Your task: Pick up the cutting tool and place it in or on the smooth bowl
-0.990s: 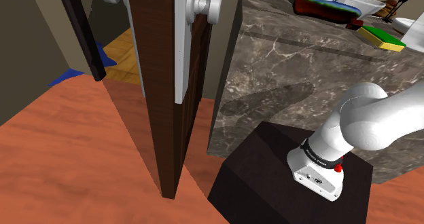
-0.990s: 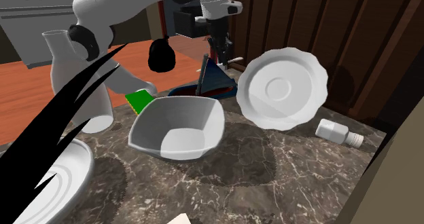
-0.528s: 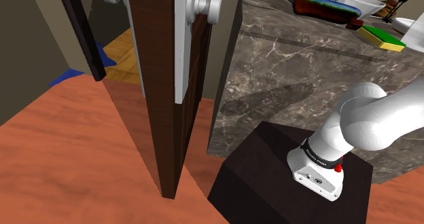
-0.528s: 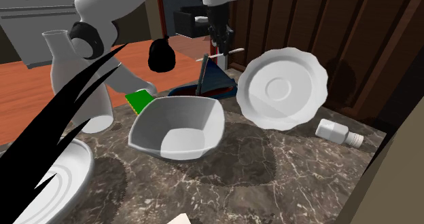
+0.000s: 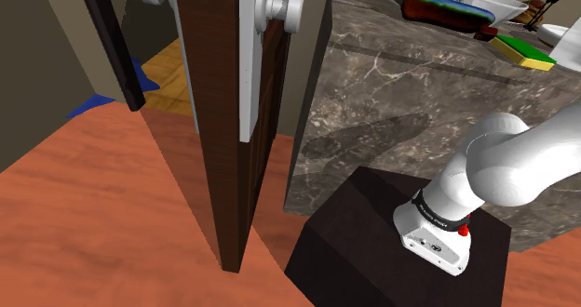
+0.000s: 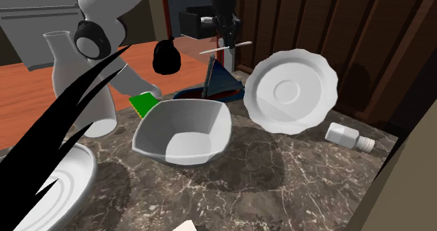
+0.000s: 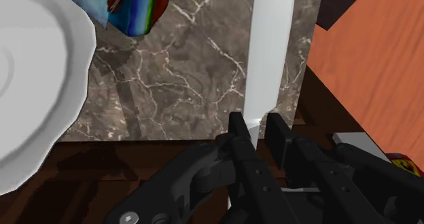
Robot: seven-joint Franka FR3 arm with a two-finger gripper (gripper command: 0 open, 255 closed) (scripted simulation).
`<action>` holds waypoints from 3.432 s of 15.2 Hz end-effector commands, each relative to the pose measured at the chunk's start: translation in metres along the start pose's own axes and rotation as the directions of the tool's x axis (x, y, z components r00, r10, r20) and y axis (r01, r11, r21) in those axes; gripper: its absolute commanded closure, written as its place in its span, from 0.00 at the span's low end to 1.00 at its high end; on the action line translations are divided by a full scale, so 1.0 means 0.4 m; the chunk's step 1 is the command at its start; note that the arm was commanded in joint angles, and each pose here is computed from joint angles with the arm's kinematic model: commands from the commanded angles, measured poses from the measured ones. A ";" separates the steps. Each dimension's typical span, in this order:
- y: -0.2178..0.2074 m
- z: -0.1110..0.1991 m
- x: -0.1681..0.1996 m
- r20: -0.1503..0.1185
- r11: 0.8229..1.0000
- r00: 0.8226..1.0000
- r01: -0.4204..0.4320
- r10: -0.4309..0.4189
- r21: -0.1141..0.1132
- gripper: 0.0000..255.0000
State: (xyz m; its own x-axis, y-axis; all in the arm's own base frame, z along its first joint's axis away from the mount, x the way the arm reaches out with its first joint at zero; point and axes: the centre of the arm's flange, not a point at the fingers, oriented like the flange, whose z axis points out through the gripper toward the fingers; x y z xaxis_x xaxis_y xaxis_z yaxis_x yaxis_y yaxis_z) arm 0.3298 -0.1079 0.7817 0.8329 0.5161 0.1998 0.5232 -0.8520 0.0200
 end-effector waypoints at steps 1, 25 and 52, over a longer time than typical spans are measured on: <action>0.033 -0.012 -0.044 0.000 1.000 1.000 0.001 -0.001 0.000 1.00; 0.514 -0.152 -0.658 0.000 1.000 1.000 0.001 -0.001 0.000 1.00; 0.527 0.042 -0.723 0.000 1.000 1.000 0.001 -0.001 0.000 0.00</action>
State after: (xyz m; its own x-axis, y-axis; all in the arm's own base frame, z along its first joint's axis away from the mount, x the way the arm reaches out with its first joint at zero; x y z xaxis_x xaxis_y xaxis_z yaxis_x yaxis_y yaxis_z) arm 0.2023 -0.4353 0.7123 0.8322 0.5174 0.1992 0.5242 -0.8513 0.0215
